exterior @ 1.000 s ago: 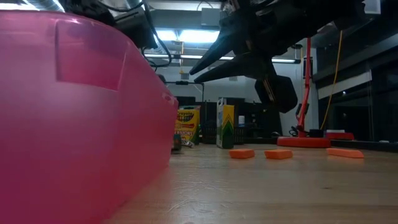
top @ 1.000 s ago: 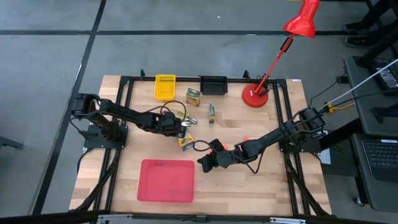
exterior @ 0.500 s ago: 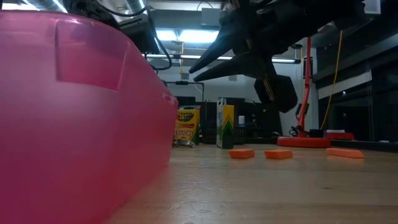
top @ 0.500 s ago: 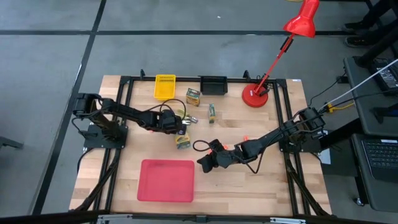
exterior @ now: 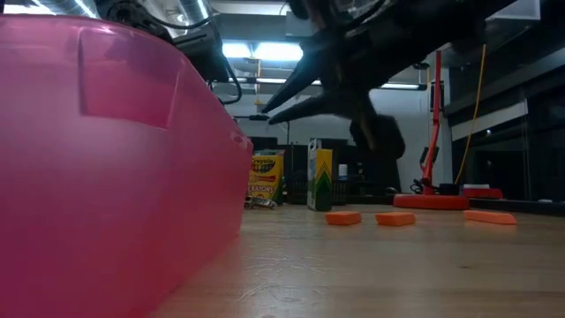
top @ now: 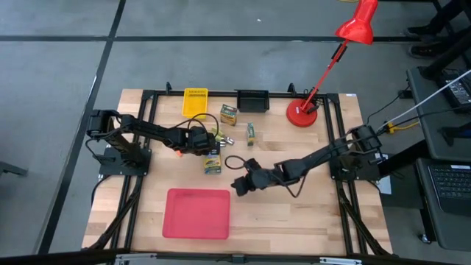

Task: Pick & Place School Supplies
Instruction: Put the yellow crayon box into the red bin

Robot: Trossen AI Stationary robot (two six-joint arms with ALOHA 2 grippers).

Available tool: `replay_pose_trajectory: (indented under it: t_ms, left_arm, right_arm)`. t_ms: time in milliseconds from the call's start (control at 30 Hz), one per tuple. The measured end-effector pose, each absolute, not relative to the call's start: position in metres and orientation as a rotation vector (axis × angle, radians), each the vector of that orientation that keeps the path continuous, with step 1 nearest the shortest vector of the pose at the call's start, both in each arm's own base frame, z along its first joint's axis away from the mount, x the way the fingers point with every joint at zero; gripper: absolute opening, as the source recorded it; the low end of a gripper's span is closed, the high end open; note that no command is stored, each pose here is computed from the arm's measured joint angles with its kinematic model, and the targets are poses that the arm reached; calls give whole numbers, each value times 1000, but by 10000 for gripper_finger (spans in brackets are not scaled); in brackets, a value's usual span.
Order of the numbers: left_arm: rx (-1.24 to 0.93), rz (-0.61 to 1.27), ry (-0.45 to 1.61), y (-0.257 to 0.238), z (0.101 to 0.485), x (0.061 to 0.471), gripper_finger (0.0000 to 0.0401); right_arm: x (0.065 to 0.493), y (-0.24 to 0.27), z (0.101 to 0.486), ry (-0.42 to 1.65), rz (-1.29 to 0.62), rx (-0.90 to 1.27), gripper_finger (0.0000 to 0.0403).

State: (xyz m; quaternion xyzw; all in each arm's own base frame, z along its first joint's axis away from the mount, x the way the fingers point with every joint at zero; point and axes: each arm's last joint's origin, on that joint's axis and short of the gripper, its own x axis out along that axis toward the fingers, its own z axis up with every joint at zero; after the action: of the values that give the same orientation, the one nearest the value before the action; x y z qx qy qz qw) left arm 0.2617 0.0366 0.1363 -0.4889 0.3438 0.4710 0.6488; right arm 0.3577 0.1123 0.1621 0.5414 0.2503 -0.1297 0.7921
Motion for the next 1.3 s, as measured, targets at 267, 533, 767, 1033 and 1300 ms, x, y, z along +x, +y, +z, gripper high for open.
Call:
replay_pose_trajectory:
  t_ms: [267, 533, 767, 1033, 1300]
  left_arm:
    - [-1124, 1068, 760, 35, 137, 263, 3]
    - [-1132, 1055, 725, 32, 137, 266, 3]
    - [-1140, 1046, 727, 32, 138, 267, 3]
    - [-1153, 1024, 715, 32, 138, 269, 3]
    - [-1162, 1014, 711, 32, 139, 270, 3]
  right_arm:
    - [372, 92, 121, 657, -287, 1259, 112]
    - [381, 81, 111, 603, -289, 1294, 169]
    - [383, 67, 111, 565, -330, 1293, 159]
    - [394, 59, 118, 568, -394, 1164, 156]
    - [417, 56, 122, 640, -386, 1118, 156]
